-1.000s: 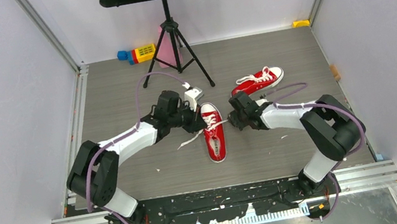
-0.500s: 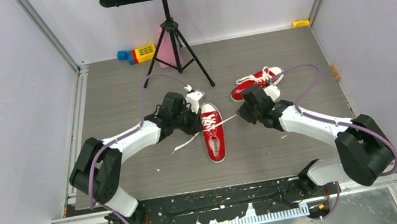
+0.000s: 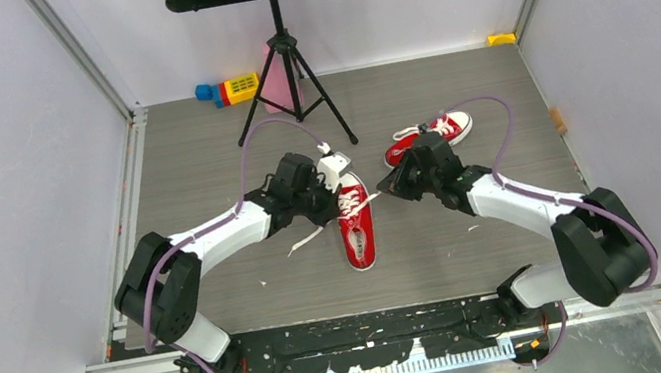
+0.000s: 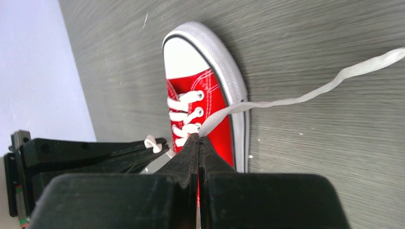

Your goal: Tie the shoes

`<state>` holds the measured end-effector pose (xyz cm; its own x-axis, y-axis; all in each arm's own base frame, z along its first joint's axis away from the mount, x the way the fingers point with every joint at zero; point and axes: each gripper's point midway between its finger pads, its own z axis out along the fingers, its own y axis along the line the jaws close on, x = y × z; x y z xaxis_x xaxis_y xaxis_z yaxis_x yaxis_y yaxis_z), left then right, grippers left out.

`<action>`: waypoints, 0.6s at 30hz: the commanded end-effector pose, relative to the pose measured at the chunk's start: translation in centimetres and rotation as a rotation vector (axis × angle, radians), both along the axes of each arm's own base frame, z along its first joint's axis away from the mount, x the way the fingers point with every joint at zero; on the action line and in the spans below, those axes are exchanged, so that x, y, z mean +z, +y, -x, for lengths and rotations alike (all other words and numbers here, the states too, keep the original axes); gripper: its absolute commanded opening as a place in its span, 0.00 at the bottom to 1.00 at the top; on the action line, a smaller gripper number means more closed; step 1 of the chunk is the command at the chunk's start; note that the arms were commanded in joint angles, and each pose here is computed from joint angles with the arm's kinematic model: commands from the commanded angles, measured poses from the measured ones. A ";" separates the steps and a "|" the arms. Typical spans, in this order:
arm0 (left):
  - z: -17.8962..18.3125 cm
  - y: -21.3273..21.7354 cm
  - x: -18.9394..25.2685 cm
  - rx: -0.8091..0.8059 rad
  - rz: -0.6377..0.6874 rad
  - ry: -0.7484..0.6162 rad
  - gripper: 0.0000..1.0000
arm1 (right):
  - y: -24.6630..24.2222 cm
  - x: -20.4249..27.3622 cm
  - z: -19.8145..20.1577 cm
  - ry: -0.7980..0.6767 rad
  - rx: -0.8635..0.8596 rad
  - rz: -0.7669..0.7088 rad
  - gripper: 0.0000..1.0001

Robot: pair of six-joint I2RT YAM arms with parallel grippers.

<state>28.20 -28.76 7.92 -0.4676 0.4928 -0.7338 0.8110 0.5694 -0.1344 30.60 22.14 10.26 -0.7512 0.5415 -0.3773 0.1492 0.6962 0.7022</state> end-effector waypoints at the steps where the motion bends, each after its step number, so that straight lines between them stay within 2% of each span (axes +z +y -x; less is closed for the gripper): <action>1: -0.9 -1.4 3.3 -0.071 0.049 -0.095 0.00 | 3.8 3.6 -0.5 -0.112 0.198 -0.130 0.00; 18: -1.0 -3.1 3.3 -0.168 0.067 -0.126 0.00 | 4.9 4.6 -1.3 -0.115 0.264 -0.120 0.01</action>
